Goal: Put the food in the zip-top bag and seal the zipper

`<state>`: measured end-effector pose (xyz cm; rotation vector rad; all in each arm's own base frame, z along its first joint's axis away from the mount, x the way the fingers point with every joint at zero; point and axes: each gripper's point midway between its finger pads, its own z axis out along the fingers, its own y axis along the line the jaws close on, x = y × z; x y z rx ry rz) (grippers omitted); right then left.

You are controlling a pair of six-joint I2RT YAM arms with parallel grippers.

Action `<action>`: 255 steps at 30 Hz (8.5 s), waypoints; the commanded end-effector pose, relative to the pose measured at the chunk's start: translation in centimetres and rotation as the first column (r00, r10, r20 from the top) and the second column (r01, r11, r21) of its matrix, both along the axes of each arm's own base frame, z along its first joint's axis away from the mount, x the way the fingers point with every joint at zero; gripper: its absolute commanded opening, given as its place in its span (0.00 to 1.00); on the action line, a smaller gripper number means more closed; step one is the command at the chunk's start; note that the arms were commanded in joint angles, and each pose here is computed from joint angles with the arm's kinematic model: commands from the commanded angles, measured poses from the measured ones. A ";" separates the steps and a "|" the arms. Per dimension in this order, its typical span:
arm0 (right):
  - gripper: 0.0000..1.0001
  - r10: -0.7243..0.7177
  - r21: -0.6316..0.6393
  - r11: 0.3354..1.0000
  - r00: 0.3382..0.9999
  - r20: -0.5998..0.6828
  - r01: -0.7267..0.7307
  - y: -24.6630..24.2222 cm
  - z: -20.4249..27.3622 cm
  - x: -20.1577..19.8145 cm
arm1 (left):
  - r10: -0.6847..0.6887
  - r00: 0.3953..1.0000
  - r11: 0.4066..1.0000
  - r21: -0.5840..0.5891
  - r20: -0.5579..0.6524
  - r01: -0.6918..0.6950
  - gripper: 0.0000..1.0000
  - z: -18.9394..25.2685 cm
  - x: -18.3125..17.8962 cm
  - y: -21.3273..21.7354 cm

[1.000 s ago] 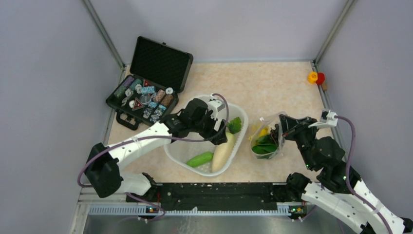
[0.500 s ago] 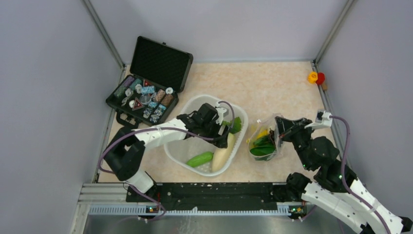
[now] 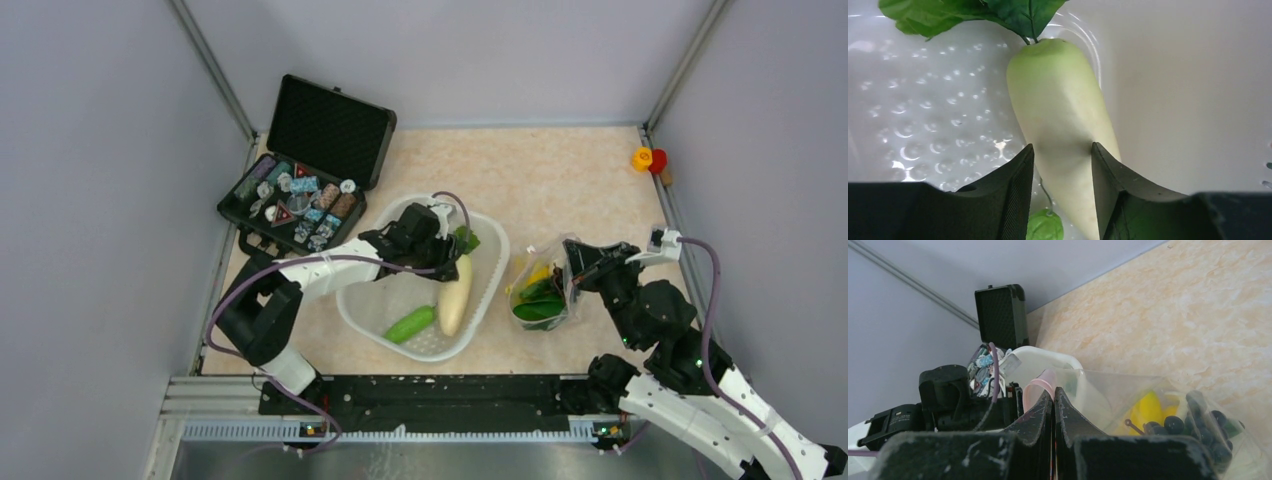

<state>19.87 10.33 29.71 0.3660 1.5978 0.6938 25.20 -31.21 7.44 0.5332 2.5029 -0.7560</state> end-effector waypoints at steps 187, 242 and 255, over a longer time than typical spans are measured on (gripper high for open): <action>0.00 -0.069 0.266 0.963 0.995 0.065 0.049 -1.2 4.8 -0.2 | -0.110 0.610 0.807 -0.288 0.785 0.516 0.99 24.9 -9.5 -10.2; 0.01 0.177 0.186 0.960 0.969 0.175 -0.209 4.8 7.1 -0.3 | -0.345 0.831 0.928 0.029 0.436 0.370 0.48 12.0 -3.9 -15.5; 0.01 -0.057 0.144 0.988 0.998 0.040 0.051 0.4 3.2 1.2 | -0.262 0.755 0.861 -0.208 0.602 0.464 0.87 23.3 -5.5 -11.9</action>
